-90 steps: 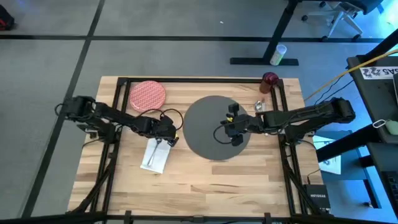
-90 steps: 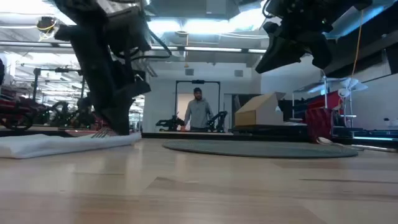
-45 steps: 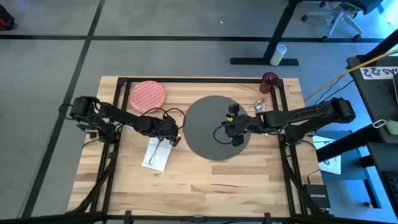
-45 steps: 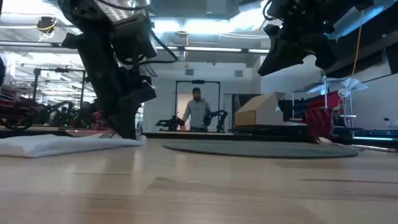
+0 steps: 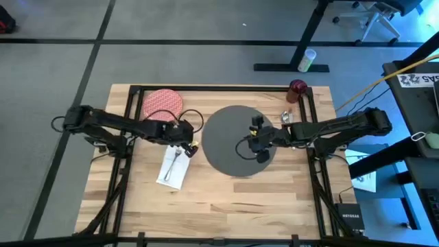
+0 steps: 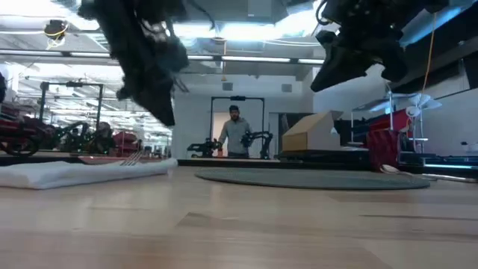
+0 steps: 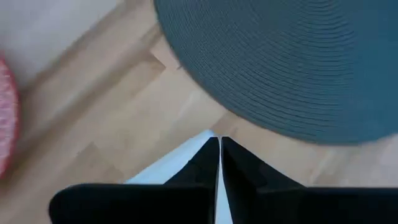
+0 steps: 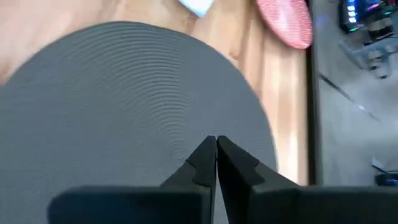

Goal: Set table place
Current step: Adjust the white table napkin

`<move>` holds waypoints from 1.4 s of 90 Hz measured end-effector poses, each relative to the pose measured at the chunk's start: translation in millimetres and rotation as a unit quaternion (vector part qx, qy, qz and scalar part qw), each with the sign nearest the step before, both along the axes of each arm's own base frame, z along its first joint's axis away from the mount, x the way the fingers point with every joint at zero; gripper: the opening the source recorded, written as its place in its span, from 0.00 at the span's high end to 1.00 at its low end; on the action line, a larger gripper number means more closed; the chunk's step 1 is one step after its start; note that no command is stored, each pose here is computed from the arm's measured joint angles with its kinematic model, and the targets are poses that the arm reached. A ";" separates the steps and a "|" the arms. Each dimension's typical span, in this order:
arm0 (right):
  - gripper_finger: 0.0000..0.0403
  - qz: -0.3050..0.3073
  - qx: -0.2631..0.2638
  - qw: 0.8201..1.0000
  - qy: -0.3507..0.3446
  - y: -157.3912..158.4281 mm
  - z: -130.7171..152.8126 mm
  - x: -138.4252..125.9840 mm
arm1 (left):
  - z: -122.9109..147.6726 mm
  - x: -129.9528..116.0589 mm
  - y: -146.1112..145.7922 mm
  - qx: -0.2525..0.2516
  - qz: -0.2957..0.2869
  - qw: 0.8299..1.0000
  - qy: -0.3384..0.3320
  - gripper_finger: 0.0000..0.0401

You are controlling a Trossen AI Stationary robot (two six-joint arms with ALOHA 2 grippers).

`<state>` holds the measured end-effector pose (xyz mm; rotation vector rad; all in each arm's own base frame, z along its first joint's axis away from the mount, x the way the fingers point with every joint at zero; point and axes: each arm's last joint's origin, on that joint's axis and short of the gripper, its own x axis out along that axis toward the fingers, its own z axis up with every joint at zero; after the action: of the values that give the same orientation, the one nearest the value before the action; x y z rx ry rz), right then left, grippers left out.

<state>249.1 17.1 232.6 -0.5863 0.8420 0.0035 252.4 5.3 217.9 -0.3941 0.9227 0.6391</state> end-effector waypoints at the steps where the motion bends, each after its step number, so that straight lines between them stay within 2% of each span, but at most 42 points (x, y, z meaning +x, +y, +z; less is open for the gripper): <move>1: 1.00 0.002 0.000 1.000 0.003 0.6 -0.4 -0.4 | 1.9 -1.5 -0.9 0.000 -0.001 1.000 0.002 1.00; 19: 1.00 0.027 -0.005 0.999 0.041 15.7 -6.7 -7.7 | 17.8 -32.7 -27.2 -0.023 -0.006 0.999 0.034 1.00; 42: 1.00 0.028 0.054 0.996 0.063 40.5 -47.2 -24.7 | 9.8 -53.3 -71.7 -0.049 -0.030 0.998 0.038 1.00; 54: 1.00 0.012 0.079 0.995 0.063 50.4 -67.8 -30.3 | 2.2 -65.5 -92.9 -0.074 -0.017 0.997 0.033 1.00; 73: 1.00 0.002 0.076 0.996 0.056 59.0 -83.1 -23.0 | -15.7 -93.5 -119.6 -0.111 0.027 0.993 0.036 1.00; 104: 1.00 -0.005 0.076 0.997 0.032 60.8 -86.6 -15.3 | -41.0 -122.7 -134.7 -0.150 0.079 0.984 0.054 1.00; 126: 1.00 -0.018 0.072 0.997 0.026 60.0 -86.4 -15.1 | -60.0 -120.4 -141.7 -0.183 0.075 0.980 0.031 1.00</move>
<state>233.9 77.1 146.1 -0.4375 0.8952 0.0476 132.0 -136.4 158.0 -0.7825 1.0796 0.6211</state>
